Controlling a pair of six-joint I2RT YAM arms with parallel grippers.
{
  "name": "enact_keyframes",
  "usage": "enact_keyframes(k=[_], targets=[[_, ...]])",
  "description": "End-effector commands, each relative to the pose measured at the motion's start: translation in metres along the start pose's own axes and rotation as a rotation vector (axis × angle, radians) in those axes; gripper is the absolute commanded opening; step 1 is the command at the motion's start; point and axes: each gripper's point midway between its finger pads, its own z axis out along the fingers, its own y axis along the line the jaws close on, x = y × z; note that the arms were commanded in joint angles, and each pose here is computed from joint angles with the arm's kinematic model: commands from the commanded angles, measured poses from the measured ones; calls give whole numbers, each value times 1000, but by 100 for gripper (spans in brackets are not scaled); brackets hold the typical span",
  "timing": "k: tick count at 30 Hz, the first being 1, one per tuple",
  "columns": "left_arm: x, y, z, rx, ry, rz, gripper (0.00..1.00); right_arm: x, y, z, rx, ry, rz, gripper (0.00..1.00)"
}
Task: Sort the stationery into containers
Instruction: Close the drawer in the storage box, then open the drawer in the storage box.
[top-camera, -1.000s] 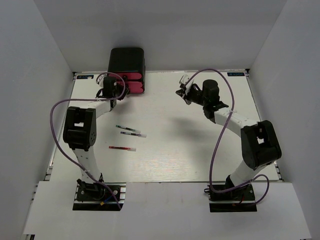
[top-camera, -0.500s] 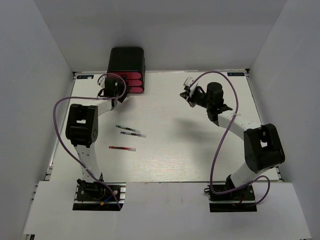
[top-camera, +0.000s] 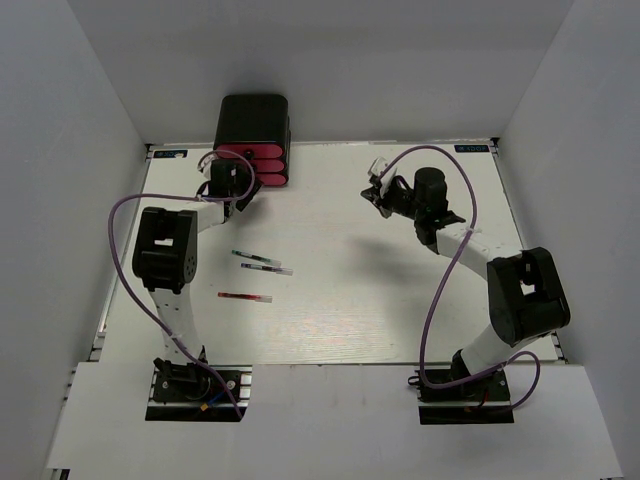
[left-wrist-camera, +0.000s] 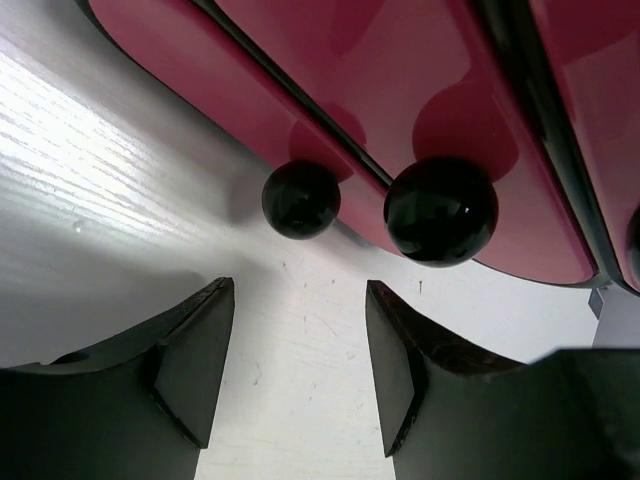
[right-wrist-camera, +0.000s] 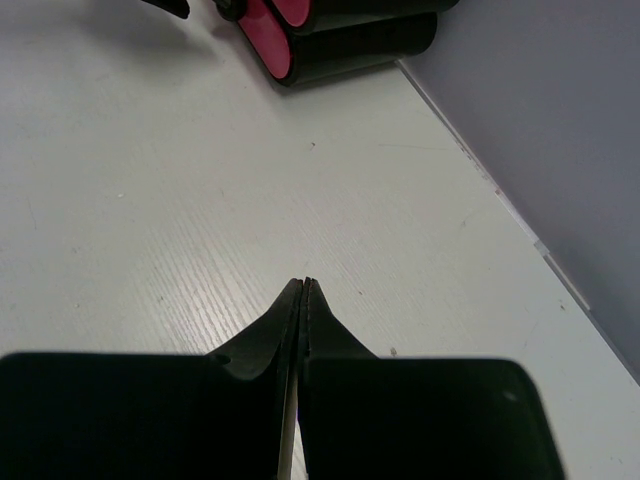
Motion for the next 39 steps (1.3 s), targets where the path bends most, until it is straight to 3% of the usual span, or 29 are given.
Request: enact_keyframes(k=[1,16,28,30,33,36,39], targets=[[-16,-12,3,31,-52,28,65,-13,-8,-7,25,-40,-29,0],[-36,-6,26,19,-184,-20,59,-6,-11,-5,21,-26,-23,0],[-38,-3,34,1,-194,-48,52,-4,-9,-5,10,-22,-25,0],[-37,-1,34,2,-195,-48,48,-4,-7,-5,3,-21,-21,0],[-37,-2,31,12,-202,-49,27,-3,-3,-5,-8,-21,-18,0],[-33,4,28,1,-194,-48,14,-5,-3,-6,-11,-25,-18,0],[-28,6,16,13,-188,-48,10,-4,-2,-7,-12,-22,-19,0]])
